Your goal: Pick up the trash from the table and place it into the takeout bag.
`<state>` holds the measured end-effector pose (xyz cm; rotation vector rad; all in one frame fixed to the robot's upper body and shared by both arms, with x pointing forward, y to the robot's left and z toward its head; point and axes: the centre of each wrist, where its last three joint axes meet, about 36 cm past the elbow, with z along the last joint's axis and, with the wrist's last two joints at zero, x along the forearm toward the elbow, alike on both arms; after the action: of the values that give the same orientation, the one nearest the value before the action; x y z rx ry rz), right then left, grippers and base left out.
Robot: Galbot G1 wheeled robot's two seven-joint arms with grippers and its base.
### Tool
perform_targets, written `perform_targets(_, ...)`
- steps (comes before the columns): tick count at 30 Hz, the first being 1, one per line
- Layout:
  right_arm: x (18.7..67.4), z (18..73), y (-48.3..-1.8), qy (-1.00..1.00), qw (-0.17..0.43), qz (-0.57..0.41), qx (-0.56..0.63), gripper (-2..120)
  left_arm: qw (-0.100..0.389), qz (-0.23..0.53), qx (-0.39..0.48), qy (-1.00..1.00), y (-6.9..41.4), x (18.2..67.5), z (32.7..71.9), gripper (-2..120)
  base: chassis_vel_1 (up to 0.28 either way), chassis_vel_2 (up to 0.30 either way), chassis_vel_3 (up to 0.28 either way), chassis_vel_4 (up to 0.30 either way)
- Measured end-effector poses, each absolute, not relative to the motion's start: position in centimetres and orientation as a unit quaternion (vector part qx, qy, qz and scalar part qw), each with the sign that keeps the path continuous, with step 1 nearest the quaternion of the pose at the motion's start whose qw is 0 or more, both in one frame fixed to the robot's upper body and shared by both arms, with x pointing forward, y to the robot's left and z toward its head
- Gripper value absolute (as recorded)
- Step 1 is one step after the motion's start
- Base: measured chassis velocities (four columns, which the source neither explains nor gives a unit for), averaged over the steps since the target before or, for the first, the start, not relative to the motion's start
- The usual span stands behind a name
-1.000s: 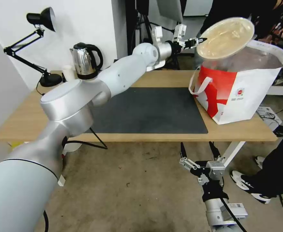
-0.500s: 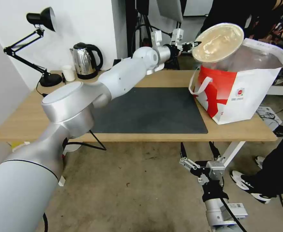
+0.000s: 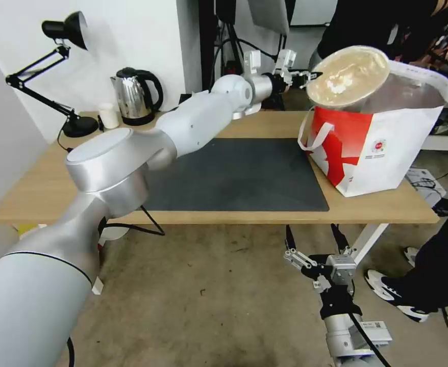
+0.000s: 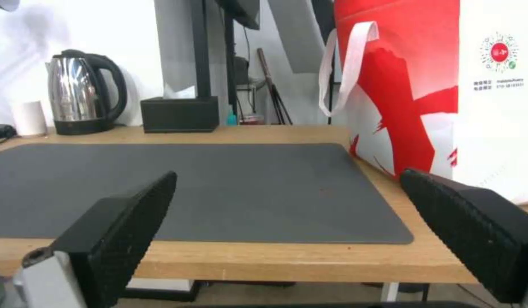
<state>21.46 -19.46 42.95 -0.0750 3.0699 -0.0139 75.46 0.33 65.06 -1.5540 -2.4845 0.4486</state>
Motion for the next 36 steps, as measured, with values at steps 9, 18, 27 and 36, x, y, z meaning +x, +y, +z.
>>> perform_targets(9, 21.46, 42.95, -19.46, 0.999, 0.035, -0.005, -0.024, 100, 0.113, 0.111, -0.56, -0.813, 0.43, 75.57, 65.08, 0, 0.0, 0.0, 0.0, 0.0)
perform_targets(18, 21.46, 42.95, -19.46, 0.999, 0.035, -0.005, -0.024, 100, 0.124, 0.084, -0.571, -0.807, 0.62, 75.73, 65.17, 0, 0.0, 0.0, 0.0, 0.0)
perform_targets(27, 21.46, 42.95, -19.46, 0.999, 0.035, -0.005, -0.024, 100, 0.128, 0.066, -0.575, -0.805, 0.91, 75.91, 65.12, 0, 0.0, 0.0, 0.0, 0.0)
perform_targets(36, 21.46, 42.94, -19.46, 0.999, 0.035, -0.005, -0.024, 100, 0.14, 0.06, -0.577, -0.802, 1.13, 76.05, 65.23, 9, 0.0, 0.0, 0.0, 0.0)
